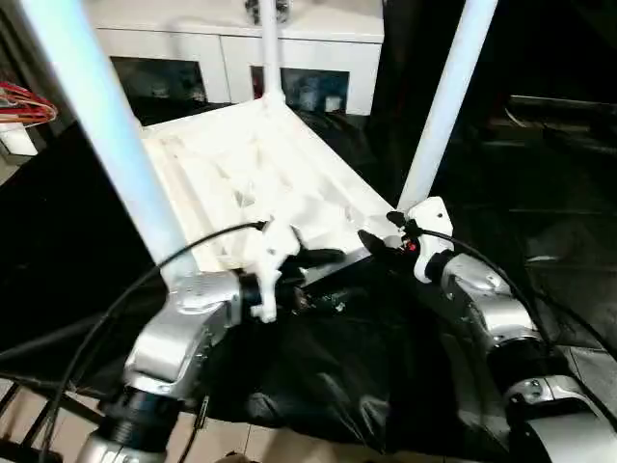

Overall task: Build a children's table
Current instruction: Rotate table base

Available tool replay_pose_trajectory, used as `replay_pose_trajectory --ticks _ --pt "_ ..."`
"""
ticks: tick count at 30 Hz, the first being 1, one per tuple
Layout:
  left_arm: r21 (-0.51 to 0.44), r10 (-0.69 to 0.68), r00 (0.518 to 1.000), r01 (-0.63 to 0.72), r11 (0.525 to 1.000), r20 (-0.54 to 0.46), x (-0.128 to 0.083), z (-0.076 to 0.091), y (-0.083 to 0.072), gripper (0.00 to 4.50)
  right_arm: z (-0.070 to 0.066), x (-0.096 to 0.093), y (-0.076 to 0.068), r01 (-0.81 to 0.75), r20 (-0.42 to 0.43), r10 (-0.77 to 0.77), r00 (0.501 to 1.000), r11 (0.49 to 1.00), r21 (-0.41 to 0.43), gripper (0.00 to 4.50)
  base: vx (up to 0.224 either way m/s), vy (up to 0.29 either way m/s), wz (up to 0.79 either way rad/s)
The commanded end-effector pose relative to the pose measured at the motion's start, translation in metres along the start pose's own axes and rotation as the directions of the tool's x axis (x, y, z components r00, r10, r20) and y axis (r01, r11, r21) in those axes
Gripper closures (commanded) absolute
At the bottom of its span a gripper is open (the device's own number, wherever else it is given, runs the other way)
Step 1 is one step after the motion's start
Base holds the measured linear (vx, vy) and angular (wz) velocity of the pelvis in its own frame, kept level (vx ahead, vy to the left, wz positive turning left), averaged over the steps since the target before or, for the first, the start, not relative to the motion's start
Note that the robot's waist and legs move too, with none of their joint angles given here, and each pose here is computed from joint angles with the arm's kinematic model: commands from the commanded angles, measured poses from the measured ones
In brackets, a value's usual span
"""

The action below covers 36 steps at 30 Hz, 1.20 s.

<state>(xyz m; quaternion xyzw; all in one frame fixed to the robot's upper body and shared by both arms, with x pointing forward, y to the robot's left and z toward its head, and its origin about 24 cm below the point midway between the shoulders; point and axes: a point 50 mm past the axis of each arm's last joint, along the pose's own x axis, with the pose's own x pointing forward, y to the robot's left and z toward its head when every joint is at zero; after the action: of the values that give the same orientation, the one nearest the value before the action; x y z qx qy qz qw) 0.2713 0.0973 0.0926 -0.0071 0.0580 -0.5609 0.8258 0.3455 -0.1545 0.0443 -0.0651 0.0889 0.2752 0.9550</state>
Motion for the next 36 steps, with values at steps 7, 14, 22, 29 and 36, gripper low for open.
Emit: replay_pose_trajectory --ticks 7,14,22,29,36 --pt "0.000 0.078 0.996 -0.078 0.997 0.044 -0.010 0.008 0.003 0.03 0.006 -0.003 -0.023 0.145 0.017 -0.145 0.989 0.989 -0.001 0.84 0.000 0.000 0.00" --pt "-0.053 0.059 0.992 -0.054 0.997 0.112 -0.001 0.015 -0.003 0.03 0.009 0.002 0.003 -0.014 0.068 0.013 0.998 1.000 0.025 0.84 0.000 0.000 0.00" --pt "-0.169 -0.075 0.986 0.100 0.980 0.149 -0.030 0.020 -0.016 0.03 0.003 -0.004 0.009 -0.030 0.078 0.028 0.997 0.999 0.027 0.84 0.000 0.000 0.00" --pt "-0.251 -0.248 0.966 0.257 0.933 0.068 -0.060 0.013 -0.023 0.03 -0.005 -0.020 0.012 -0.104 0.069 0.102 0.992 0.995 0.014 0.84 0.000 0.000 0.00" --pt "-0.279 -0.294 0.955 0.290 0.916 0.028 -0.075 0.005 -0.025 0.03 -0.009 -0.030 0.011 -0.132 0.059 0.131 0.990 0.991 0.008 0.84 0.000 0.000 0.00"
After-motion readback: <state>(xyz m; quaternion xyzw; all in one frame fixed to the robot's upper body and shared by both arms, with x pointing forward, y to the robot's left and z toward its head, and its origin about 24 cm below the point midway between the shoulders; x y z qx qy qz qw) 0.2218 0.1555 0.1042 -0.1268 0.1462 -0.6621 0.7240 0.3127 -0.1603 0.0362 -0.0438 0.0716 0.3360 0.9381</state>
